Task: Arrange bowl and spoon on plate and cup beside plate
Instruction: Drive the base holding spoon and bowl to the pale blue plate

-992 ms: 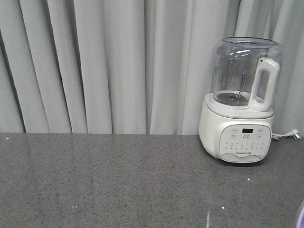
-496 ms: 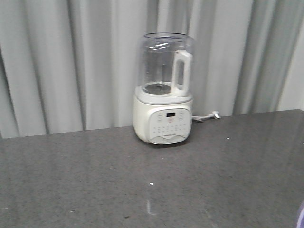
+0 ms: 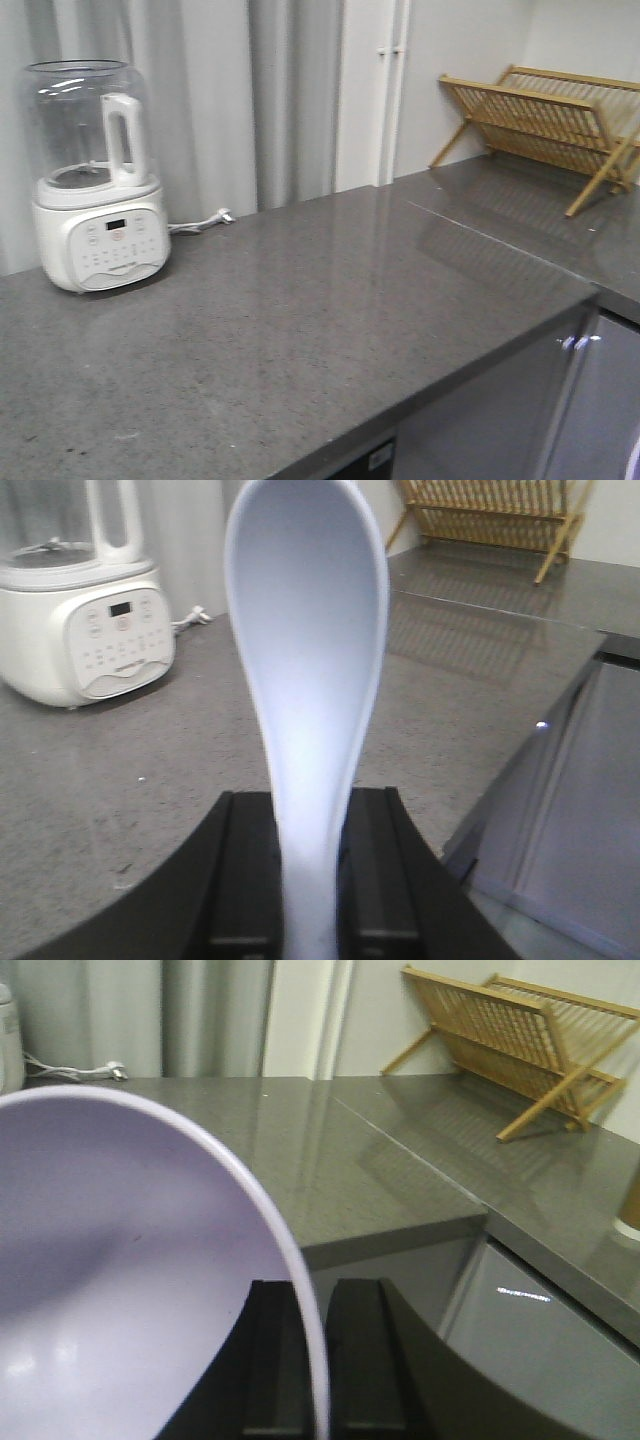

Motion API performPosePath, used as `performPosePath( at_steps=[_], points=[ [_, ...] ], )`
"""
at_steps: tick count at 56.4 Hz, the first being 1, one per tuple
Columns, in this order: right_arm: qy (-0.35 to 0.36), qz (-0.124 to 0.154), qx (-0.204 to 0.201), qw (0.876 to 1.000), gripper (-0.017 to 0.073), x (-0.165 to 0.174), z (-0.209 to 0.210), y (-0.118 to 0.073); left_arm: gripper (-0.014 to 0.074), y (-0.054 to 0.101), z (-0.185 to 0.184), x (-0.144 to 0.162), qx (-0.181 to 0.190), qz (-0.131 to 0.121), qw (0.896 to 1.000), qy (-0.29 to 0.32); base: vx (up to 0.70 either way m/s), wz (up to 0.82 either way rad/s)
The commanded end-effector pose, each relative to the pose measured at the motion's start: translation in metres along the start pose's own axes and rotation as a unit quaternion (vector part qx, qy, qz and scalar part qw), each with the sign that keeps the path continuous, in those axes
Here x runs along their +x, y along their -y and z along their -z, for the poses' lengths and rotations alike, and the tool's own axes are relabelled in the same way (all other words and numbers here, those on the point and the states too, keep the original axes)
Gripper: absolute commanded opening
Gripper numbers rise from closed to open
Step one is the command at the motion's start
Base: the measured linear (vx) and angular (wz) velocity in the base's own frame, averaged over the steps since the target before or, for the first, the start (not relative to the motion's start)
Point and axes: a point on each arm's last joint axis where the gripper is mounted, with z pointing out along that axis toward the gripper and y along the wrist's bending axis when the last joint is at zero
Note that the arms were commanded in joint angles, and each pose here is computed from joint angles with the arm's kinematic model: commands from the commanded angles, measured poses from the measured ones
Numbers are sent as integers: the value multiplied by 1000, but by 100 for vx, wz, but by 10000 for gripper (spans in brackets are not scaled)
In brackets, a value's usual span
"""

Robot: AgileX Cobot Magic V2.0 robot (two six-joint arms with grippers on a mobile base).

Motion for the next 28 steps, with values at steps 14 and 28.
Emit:
performPosePath(
  at_steps=[14, 28],
  points=[
    [48, 11, 3, 999, -8, -15, 2, 1, 0, 0, 2, -14, -2, 10, 999, 43, -16, -62],
    [48, 11, 3, 999, -8, -15, 2, 1, 0, 0, 2, -14, -2, 10, 999, 43, -12, -55]
  ],
)
